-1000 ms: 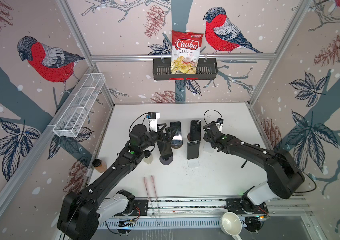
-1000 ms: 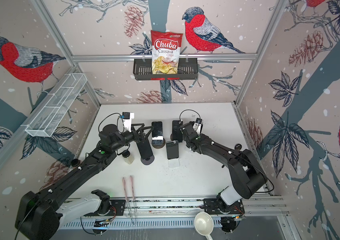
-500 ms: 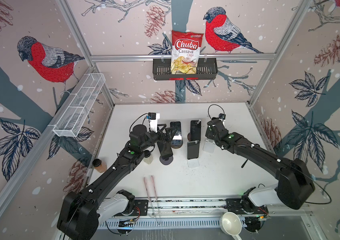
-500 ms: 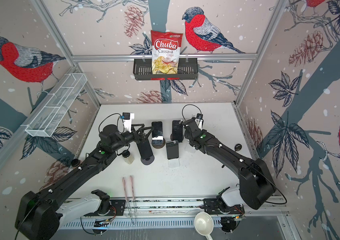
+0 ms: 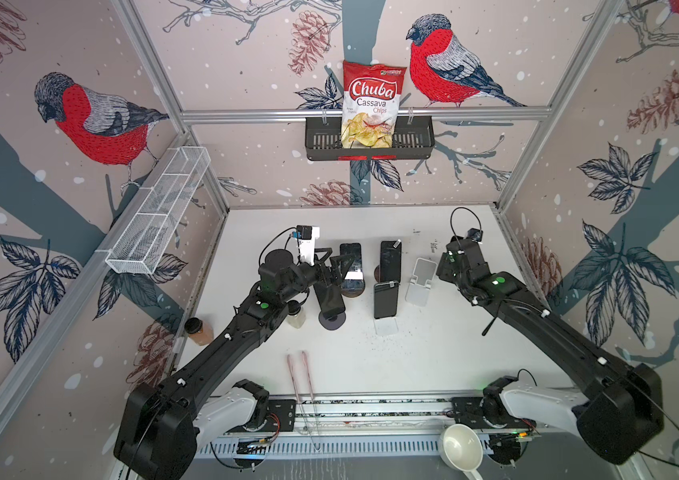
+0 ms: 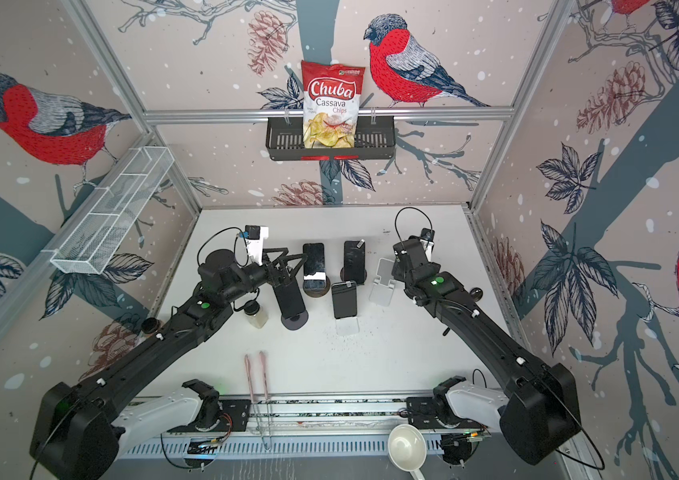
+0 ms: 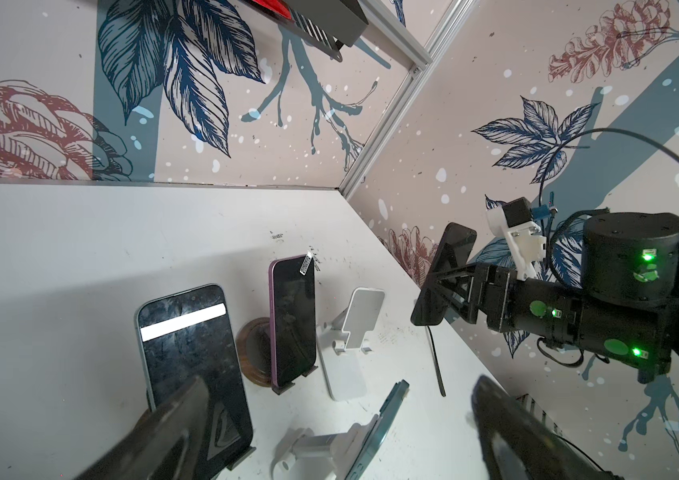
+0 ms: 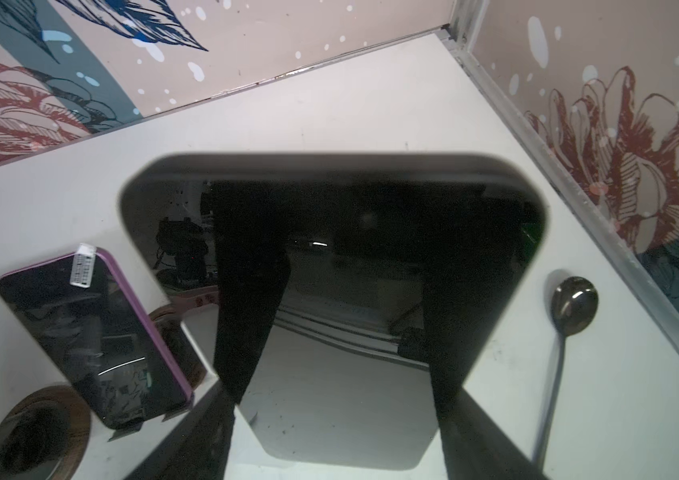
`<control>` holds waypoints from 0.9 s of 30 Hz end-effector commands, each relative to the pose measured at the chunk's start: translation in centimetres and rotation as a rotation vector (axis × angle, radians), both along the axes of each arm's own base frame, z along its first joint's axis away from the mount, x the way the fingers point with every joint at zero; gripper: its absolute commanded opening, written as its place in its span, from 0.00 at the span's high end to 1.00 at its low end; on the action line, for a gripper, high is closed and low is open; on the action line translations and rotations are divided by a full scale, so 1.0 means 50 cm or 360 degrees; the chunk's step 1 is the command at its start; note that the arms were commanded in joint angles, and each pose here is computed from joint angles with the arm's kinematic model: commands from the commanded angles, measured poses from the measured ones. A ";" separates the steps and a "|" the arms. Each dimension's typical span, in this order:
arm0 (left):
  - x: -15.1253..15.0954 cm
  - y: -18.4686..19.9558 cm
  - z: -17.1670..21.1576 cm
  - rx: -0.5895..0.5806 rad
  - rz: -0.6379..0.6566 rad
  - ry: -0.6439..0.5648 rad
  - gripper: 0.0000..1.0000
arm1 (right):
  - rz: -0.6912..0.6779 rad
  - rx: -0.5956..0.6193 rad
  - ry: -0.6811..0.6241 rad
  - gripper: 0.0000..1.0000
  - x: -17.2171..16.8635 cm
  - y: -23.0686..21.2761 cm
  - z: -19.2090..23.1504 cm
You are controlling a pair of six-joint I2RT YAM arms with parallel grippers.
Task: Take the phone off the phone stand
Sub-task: 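Lift the black phone off its stand and carry it toward the right arm's side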
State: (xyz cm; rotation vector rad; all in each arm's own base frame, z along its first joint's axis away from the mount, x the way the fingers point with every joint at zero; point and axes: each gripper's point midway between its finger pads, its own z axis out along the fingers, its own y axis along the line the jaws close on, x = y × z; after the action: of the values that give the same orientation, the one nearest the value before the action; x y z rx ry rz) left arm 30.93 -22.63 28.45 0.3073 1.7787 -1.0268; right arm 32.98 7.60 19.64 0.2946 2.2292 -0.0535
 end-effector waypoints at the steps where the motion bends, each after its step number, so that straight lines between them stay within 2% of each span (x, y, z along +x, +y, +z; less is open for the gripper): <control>1: 0.002 0.000 0.014 -0.0012 0.0006 -0.0049 0.02 | -0.0038 0.0030 -0.0011 0.40 0.004 -0.030 -0.007; 7: 0.003 0.000 0.018 -0.0012 0.0005 -0.0061 0.02 | -0.0064 0.0081 0.0034 0.40 0.027 -0.059 -0.053; 12: 0.002 0.002 0.017 -0.0008 0.0009 -0.0061 0.02 | -0.0054 0.0111 0.0150 0.40 0.060 -0.070 -0.101; 27: 0.012 0.011 0.015 0.0027 0.0072 -0.0064 0.02 | 0.0008 0.0110 0.0321 0.39 0.154 -0.095 -0.189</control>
State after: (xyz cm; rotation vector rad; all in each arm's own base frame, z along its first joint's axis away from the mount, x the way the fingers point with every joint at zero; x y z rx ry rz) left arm 31.23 -22.27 28.61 0.2928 1.7706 -0.9967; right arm 39.35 2.37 9.82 0.3810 2.4630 -0.0309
